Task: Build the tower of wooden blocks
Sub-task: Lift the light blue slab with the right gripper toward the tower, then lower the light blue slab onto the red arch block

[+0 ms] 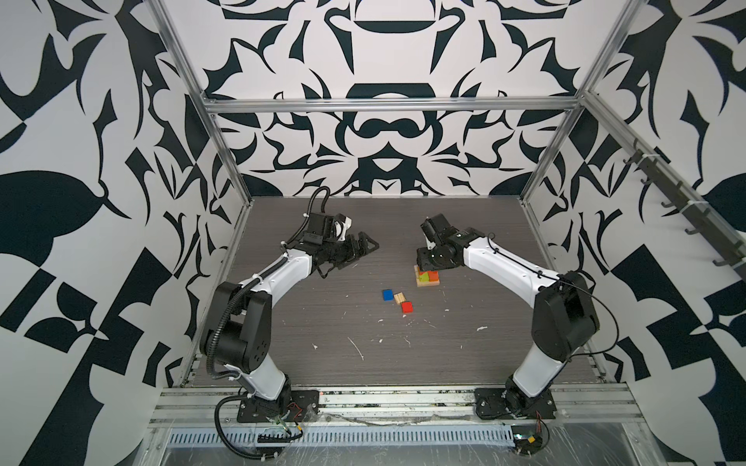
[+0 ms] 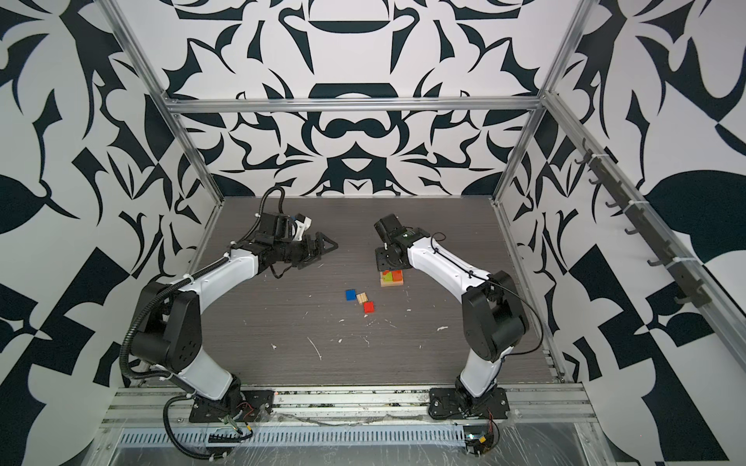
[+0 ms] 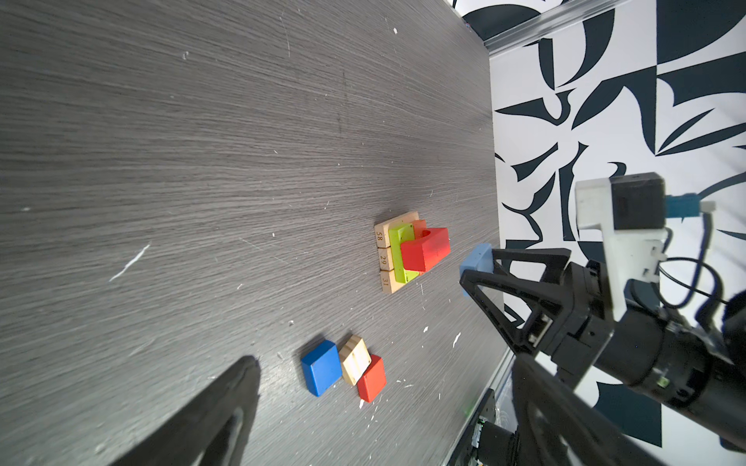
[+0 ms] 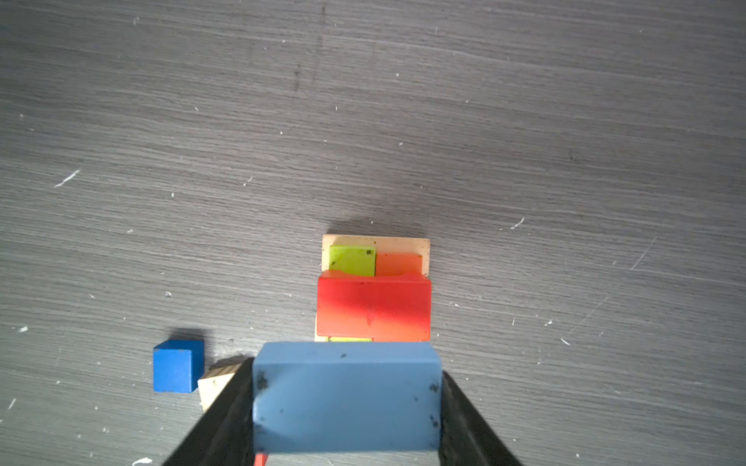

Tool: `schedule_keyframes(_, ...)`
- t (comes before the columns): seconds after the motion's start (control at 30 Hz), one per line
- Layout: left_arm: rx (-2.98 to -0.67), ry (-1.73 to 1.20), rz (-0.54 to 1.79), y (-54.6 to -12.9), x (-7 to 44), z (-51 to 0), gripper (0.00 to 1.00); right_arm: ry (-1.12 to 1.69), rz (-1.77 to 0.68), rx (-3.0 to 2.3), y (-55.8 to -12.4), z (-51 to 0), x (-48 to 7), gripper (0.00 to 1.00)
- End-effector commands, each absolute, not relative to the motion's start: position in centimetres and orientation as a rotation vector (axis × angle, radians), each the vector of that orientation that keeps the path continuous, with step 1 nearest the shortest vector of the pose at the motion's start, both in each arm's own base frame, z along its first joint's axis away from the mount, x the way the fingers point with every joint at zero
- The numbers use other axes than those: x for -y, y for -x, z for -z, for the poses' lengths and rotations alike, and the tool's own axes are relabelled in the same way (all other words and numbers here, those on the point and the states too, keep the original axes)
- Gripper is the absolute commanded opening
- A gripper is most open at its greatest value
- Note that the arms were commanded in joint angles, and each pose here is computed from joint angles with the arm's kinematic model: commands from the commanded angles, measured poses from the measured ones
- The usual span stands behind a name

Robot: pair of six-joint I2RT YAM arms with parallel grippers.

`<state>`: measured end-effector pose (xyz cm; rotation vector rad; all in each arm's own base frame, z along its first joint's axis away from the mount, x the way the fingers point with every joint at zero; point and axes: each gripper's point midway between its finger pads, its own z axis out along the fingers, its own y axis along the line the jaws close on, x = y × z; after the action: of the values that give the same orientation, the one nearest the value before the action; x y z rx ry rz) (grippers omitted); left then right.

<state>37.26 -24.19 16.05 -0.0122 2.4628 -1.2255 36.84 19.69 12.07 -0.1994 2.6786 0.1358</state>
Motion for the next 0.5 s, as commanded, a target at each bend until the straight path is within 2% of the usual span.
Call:
schedule_keyframes(0.0,-2.444,-0.002,1.241,-37.3,24.6,-16.7,1.00,0.225,-0.115,-2.650,-37.4,-12.3,-19.6,0.58)
schedule_keyframes(0.47,-2.450,-0.011,1.242,-37.4,25.1,-16.6,0.99,0.247,-0.088,-2.660,-37.9,-10.6,-19.2,0.59)
